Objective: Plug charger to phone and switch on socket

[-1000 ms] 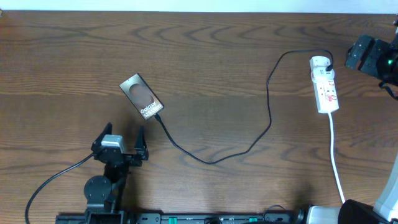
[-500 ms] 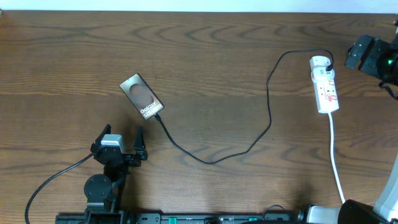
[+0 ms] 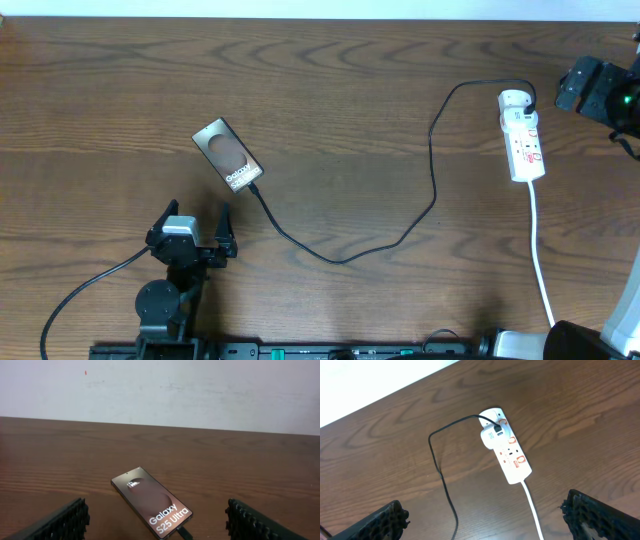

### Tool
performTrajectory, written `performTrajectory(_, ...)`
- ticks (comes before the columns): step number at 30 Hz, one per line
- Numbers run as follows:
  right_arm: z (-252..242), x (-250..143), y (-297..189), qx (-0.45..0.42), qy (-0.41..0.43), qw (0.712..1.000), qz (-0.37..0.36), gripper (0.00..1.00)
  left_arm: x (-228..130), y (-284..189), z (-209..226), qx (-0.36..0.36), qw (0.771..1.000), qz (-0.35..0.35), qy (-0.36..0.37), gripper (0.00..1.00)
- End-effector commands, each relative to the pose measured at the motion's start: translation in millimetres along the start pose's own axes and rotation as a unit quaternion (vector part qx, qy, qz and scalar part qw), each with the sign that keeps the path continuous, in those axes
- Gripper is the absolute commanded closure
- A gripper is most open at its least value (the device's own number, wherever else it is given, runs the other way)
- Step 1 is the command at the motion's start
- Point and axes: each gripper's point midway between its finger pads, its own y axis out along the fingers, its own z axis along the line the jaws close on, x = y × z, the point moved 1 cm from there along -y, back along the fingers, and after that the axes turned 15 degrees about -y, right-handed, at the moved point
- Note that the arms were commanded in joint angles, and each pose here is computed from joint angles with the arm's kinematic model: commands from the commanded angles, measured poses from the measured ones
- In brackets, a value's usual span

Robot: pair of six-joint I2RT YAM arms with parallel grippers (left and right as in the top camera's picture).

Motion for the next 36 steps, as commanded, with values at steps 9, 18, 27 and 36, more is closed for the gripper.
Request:
performTrajectory(9,0.4,-4.2,-11.1,-0.008,-0.008,1.0,-0.002,0.01,-12.9,0.0,4.8,0.007,1.0,0.024,0.006,0.14)
performTrajectory(18,70.5,52.9,-57.5,0.06,-0.112,0.942,-0.311,0.01,-12.9,0.0,4.8,0.007,1.0,0.024,0.006,0.14)
performTrajectory(27,103.9,-45.9,-51.2,0.056,-0.21,0.848,-0.483,0.01,-12.9,0.0,4.8,0.007,1.0,0.024,0.006,0.14)
performTrajectory(36,93.7,-146.5,4.3,0.042,-0.203,0.838,-0.505,0.01,-12.9,0.0,4.8,0.007,1.0,0.024,0.006,0.14)
